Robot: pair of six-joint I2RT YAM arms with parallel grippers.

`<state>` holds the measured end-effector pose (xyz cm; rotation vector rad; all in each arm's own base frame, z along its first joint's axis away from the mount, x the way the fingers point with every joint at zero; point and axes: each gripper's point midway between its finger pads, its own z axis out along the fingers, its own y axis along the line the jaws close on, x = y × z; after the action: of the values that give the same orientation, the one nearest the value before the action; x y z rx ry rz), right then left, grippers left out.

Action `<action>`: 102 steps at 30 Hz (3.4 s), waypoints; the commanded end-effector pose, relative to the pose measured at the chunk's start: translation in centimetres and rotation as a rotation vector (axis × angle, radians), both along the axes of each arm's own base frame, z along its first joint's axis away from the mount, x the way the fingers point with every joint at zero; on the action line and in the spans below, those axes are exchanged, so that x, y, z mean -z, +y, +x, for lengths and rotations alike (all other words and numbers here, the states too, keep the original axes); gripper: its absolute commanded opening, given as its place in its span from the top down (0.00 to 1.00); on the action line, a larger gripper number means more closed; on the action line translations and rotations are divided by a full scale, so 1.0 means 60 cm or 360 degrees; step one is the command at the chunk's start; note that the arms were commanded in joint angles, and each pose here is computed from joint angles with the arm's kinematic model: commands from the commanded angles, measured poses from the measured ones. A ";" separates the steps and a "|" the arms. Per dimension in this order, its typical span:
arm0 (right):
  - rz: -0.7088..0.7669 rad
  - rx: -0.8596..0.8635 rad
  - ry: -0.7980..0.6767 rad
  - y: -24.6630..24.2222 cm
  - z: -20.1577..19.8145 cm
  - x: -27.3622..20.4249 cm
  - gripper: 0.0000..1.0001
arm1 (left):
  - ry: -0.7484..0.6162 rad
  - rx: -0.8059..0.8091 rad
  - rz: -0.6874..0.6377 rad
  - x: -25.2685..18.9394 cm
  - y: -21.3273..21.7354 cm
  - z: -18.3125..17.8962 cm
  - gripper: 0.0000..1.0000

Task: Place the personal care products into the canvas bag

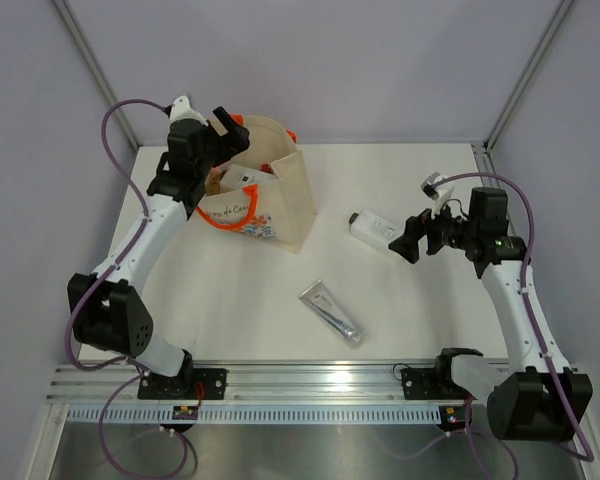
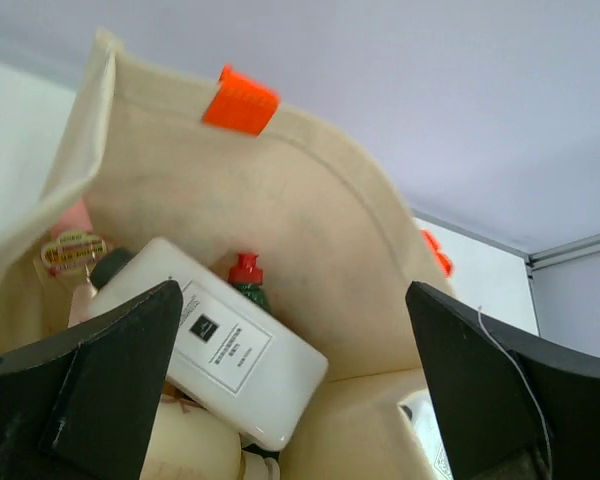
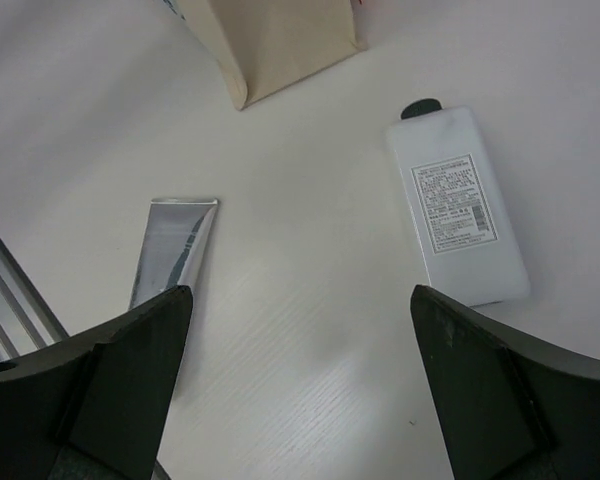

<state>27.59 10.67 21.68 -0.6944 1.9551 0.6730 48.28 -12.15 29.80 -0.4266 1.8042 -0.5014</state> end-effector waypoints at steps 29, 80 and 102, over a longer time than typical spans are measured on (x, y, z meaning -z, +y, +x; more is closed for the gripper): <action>-0.1132 -0.0201 0.0637 -0.017 0.224 0.289 0.00 | -0.0136 0.0762 -0.0108 0.051 -0.018 -0.453 0.01; -0.0023 -0.0459 0.0404 0.134 -0.009 0.047 1.00 | 0.0468 0.0736 -0.0932 0.166 -0.467 -0.327 0.10; 0.0117 -0.0568 0.0431 0.133 -0.027 0.025 1.00 | 0.0369 0.0994 -0.0594 0.146 -0.494 -0.330 0.01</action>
<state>25.98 16.99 15.39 -0.8782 2.2743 0.9993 27.49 -39.52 19.20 -0.2690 2.1079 -1.2393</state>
